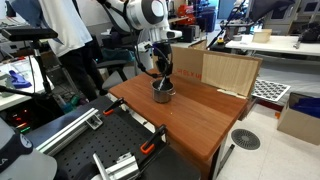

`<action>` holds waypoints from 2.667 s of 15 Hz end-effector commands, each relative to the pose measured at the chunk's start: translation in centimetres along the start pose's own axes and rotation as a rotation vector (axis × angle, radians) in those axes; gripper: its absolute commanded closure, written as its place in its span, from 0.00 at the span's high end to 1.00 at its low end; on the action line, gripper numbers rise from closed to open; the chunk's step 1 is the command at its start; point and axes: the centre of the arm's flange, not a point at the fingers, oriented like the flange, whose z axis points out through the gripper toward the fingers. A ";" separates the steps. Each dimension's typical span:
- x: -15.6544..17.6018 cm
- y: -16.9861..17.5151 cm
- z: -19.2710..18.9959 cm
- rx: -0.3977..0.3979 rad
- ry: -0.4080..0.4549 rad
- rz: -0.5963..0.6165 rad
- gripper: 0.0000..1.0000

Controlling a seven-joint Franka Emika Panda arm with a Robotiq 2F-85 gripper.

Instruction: Take out the marker from the silver pot

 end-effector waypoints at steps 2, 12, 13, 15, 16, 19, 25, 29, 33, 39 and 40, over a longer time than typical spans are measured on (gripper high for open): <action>0.5 0.1 0.3 -0.030 -0.016 0.003 0.06; 0.4 0.7 0.8 -0.062 -0.046 0.004 0.99; 0.2 0.8 0.6 -0.054 -0.039 0.001 1.00; -0.2 1.1 -0.1 -0.021 -0.013 -0.004 1.00; -0.3 1.3 -0.4 -0.003 -0.004 -0.007 1.00; -0.4 1.9 -1.5 0.048 0.043 -0.017 1.00; -0.7 2.0 -1.0 0.029 0.024 -0.034 1.00; -1.0 1.9 -0.2 0.022 0.012 -0.039 0.75; -0.9 1.8 -0.3 0.024 0.014 -0.039 0.51; -0.5 1.8 -0.5 0.025 0.013 -0.039 0.05; -0.5 1.9 -0.5 0.023 0.011 -0.040 0.01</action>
